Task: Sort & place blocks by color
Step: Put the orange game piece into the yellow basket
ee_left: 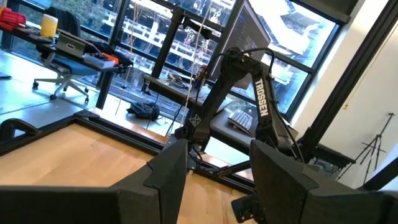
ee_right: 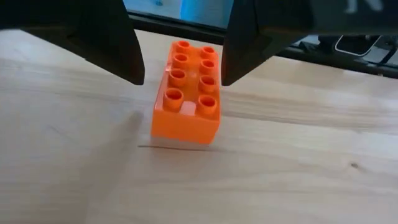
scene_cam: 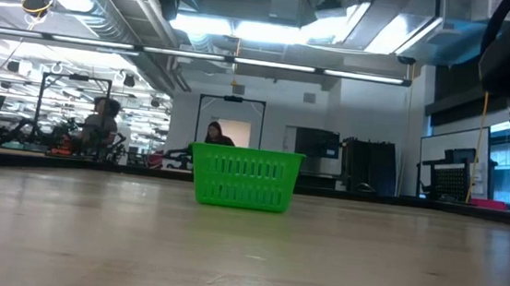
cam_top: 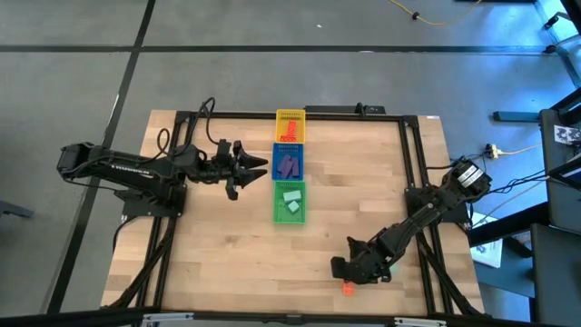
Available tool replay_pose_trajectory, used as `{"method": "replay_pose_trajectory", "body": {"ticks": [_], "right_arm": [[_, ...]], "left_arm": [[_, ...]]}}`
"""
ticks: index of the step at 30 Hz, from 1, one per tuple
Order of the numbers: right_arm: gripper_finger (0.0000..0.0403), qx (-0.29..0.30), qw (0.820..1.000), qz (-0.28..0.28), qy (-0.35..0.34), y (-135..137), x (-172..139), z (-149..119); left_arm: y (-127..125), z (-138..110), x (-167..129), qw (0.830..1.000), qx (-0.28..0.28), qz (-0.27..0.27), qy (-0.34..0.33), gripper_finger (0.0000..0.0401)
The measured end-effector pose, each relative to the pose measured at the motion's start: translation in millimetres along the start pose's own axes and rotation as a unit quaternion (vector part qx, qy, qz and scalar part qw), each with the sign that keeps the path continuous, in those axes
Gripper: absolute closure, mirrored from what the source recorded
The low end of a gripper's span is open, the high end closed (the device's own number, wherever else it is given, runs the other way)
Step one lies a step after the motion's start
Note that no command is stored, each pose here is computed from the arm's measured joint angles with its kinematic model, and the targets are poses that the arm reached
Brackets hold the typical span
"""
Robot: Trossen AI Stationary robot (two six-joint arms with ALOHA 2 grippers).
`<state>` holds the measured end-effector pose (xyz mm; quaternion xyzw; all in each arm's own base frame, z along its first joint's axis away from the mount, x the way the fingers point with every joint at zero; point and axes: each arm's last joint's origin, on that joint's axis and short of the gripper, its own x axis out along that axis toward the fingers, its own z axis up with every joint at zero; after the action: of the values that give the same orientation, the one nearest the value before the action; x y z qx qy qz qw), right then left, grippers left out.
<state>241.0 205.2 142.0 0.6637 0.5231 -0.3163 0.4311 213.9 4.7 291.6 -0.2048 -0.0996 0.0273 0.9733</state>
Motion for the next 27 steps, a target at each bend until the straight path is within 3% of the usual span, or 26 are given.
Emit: {"method": "replay_pose_trajectory", "body": {"ticks": [27], "right_arm": [[0.0187, 0.012, 0.999, -0.011, -0.028, 1.3, -0.2, 9.6]], "left_arm": [[0.8, 0.3, 0.1, 1.0, 0.027, 0.002, -0.001, 0.0234]]}}
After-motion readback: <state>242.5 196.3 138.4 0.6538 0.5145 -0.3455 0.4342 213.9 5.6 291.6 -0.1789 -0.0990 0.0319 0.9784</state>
